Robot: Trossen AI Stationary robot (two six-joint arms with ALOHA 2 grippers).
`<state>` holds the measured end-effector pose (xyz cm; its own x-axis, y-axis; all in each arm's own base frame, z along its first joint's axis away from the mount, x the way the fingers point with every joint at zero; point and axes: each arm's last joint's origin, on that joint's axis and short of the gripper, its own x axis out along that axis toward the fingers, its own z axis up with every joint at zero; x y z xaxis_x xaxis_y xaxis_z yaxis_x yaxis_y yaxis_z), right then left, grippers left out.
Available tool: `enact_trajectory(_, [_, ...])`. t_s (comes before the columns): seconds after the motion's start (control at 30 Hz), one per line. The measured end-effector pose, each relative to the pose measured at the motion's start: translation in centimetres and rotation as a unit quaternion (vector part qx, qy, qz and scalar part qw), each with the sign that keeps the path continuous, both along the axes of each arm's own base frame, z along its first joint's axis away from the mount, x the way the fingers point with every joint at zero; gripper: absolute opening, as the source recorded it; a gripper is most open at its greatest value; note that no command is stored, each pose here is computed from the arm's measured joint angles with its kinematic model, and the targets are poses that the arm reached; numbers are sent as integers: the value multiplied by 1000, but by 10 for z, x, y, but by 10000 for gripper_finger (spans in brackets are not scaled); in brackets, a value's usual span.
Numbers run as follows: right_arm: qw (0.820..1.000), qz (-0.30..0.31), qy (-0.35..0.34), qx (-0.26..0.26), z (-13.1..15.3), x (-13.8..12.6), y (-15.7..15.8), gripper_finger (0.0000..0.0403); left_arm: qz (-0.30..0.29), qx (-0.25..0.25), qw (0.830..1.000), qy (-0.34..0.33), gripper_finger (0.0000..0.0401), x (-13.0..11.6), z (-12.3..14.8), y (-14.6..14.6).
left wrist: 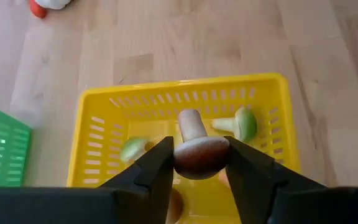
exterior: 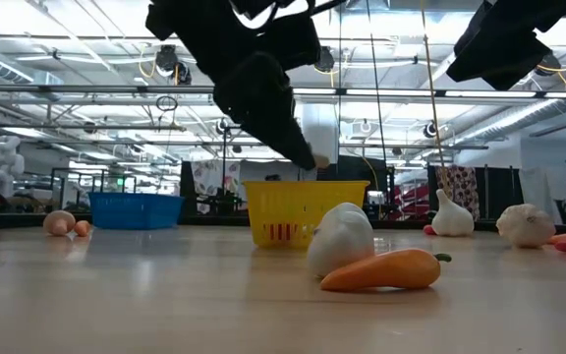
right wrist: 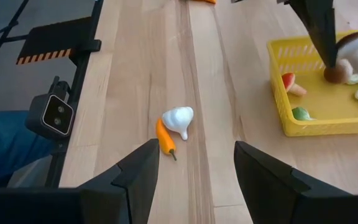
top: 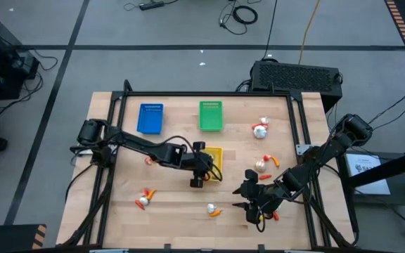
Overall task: Sort produce into baskets
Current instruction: Put the brown mushroom into the yellow bin, then put the red mushroom into the yellow bin
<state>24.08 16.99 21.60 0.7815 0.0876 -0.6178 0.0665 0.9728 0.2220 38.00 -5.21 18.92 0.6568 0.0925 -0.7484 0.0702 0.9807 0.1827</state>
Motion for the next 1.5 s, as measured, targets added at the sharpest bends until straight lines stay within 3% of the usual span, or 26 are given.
enact_trajectory(0.2, [1000, 0, 0, 0, 0, 0, 0, 199, 6, 7, 1000, 1, 189, 0, 0, 0])
enact_trajectory(0.47, [1000, 0, 0, 1, 0, 0, 0, 199, 34, -20, 999, 4, 196, -11, 17, -2])
enact_trajectory(0.7, [1000, 6, 6, -10, -3, 0, 1, 199, 75, -53, 989, 115, 196, -67, 58, -23])
enact_trajectory(0.93, [1000, 12, 10, -23, -9, 3, 3, 199, 187, -94, 954, 214, 196, -131, 80, -48])
enact_trajectory(1.2, [1000, 8, -2, -15, -7, 6, 2, 199, 222, -55, 940, 254, 196, -160, 52, -69])
enact_trajectory(1.33, [1000, 4, -7, -17, -6, 8, 0, 199, 246, 9, 930, 273, 196, -168, 27, -52])
enact_trajectory(1.5, [1000, 2, -15, -10, -5, 10, 0, 199, 257, 35, 903, 342, 196, -179, -9, -17])
